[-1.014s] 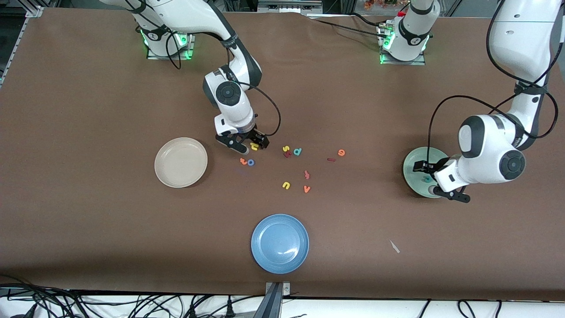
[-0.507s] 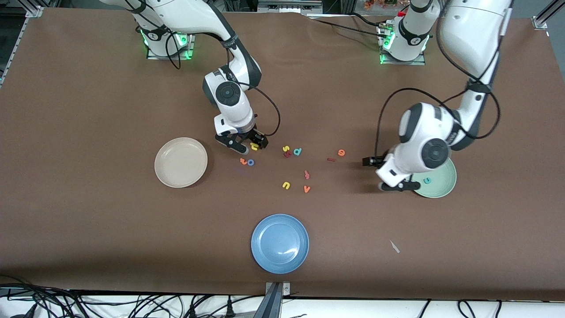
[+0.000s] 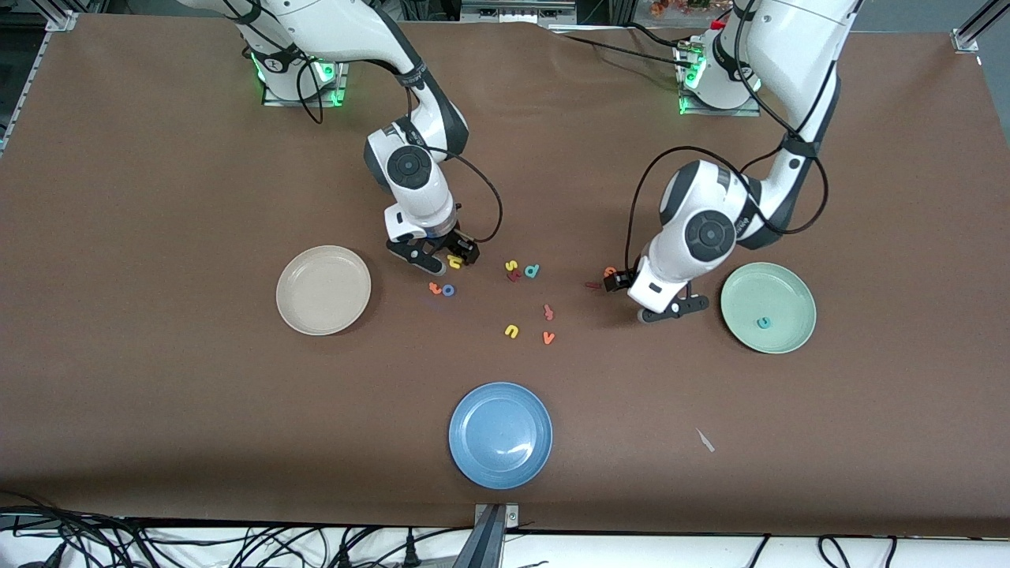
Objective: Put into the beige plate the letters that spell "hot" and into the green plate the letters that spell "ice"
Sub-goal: 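Grasp the orange letter with the left gripper while the right gripper lowers, then place the orange letter on the green plate while the right gripper grasps yellow letter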
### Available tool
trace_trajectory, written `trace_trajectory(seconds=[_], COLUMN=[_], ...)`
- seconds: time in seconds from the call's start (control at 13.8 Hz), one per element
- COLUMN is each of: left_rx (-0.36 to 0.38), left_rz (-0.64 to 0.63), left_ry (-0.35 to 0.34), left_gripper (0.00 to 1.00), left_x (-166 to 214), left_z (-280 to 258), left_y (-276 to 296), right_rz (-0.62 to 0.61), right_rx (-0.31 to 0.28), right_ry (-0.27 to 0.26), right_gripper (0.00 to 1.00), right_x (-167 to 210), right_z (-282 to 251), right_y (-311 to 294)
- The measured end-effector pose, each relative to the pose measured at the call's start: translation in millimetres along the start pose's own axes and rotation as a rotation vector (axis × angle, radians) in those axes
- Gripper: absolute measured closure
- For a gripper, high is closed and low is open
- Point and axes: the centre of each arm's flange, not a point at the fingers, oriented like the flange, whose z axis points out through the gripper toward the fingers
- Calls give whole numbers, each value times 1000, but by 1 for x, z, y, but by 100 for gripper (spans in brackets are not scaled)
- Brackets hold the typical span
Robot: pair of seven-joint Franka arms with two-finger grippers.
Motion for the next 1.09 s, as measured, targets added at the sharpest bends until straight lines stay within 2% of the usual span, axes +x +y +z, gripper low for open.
trace_trajectory(seconds=[0.29,0.43,0.51,0.58,0.72,0.87,1.01,1.09], left_rx=[-5,-3,-4,-7,-6,-4,-8,-9], left_rz=[-29,-23,-22,-23,-23,-24,-24,-23], left_ry=[0,-2,0,3,2,-1,5,6], left_gripper=[0,15,15,22,47,50,67,67], left_x=[-28,-33,-33,-32,-32,-32,-31,-31], left_z=[25,30,33,35,40,43,42,42], left_y=[11,15,15,15,14,14,14,15], right_rz=[0,0,0,1,1,1,-2,-3], right_rx=[0,-1,-1,-1,-1,5,14,16], right_ry=[0,0,0,0,1,3,7,8], right_gripper=[26,26,26,27,28,29,30,31], right_x=[0,1,1,1,2,3,5,6], right_z=[0,1,2,2,2,0,-3,-3], right_y=[0,0,0,0,0,-2,-6,-8])
